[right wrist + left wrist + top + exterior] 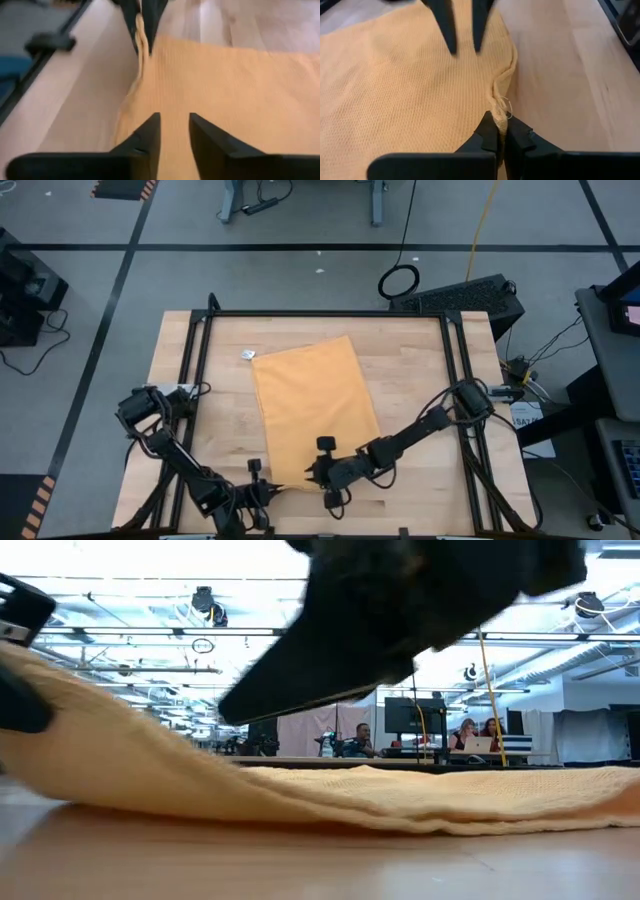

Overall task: Roll towel
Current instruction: Fold the yellow towel in

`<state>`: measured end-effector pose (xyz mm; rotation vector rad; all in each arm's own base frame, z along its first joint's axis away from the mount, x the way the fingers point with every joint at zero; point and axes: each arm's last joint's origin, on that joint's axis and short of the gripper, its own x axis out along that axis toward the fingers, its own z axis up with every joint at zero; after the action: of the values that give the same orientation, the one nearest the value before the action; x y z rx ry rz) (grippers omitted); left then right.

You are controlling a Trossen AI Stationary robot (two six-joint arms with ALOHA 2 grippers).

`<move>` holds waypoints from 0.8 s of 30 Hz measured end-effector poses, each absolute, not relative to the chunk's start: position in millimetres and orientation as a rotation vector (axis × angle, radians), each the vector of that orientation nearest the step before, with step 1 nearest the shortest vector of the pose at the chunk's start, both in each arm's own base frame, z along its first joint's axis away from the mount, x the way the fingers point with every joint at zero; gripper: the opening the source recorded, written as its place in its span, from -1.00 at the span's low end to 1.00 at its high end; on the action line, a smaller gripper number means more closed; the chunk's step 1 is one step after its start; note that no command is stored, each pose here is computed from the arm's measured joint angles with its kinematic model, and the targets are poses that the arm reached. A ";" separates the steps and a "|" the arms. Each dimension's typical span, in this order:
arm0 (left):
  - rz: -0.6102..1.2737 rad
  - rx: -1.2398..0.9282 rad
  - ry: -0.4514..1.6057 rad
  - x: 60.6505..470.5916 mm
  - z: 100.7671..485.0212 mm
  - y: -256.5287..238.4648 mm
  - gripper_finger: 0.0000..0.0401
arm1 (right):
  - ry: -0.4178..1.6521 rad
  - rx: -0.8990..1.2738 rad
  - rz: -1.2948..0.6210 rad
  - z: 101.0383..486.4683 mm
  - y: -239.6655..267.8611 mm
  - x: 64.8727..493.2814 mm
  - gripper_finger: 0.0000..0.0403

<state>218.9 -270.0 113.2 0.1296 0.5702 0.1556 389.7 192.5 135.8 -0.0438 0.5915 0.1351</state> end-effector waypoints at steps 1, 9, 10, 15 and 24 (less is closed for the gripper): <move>0.152 0.138 0.575 216.8 112.6 -270.7 -0.97 | 0.620 -0.066 0.140 141.3 193.3 384.9 -0.50; 0.158 0.206 0.594 208.1 110.1 -270.6 -0.97 | 0.965 -0.170 0.206 161.6 229.2 313.5 -0.12; 0.158 0.214 0.598 207.3 109.8 -270.5 -0.98 | 1.011 -0.174 0.199 161.4 234.8 302.4 -0.08; 0.156 0.256 0.614 202.2 108.4 -270.4 -0.98 | 1.137 -0.232 0.165 160.4 259.6 255.5 0.03; 0.161 0.270 0.605 199.8 107.8 -270.3 -0.98 | 1.044 -0.465 -0.010 168.6 269.4 214.3 -0.10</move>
<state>199.8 -270.3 107.8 0.2697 0.6054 0.1615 214.3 269.4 168.6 -0.4651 1.0440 -0.0104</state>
